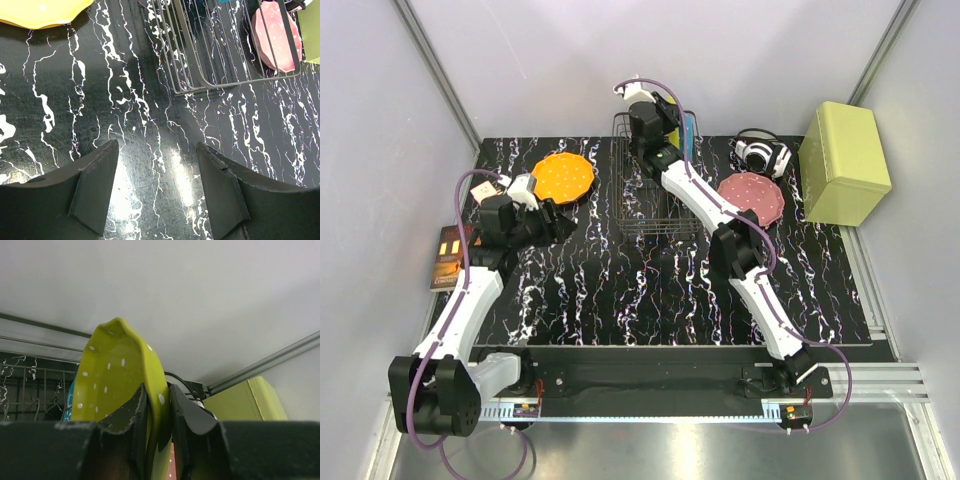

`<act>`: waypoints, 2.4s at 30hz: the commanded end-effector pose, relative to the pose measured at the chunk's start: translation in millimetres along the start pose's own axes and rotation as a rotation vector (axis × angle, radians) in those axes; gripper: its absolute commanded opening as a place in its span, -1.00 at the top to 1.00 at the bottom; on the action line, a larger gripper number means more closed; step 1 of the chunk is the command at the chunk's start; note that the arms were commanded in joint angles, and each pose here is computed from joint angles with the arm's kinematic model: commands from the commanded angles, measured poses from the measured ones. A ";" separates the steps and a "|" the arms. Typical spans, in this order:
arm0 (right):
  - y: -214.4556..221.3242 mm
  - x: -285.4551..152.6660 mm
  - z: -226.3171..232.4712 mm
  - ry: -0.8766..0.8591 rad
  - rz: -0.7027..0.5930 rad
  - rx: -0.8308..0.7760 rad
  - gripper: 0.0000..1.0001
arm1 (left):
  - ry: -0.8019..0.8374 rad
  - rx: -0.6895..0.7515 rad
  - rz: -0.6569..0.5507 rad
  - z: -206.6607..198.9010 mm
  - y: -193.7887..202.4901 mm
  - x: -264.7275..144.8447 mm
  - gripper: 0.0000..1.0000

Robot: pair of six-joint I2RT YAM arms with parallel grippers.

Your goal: Load the plates into the dish rack

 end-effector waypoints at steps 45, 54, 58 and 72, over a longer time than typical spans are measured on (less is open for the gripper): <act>-37.5 -29.5 -56.8 0.137 -0.113 -0.011 -0.18 | -0.185 0.197 -0.252 -5.9 -69.2 4.4 -0.98; -40.9 -76.9 -108.5 -0.248 -0.159 0.014 0.44 | -0.184 0.276 0.004 7.1 -121.4 91.4 1.00; -13.1 -101.0 -118.7 -0.501 -0.148 0.134 0.14 | -0.241 0.180 0.157 33.0 -130.3 153.9 1.00; 104.3 -147.4 -99.8 -1.317 0.215 0.389 -0.99 | -0.361 0.211 0.210 65.6 -118.8 216.5 1.00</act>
Point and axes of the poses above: each gripper's point midway between its finger pads, its own x axis out along the fingers, its own z axis along the line the jaws close on, y = z × x, the point moved 10 cm from there along -x, back along the fingers, and after that the axes turned 15 degrees about -x, right-handed, at the moved point
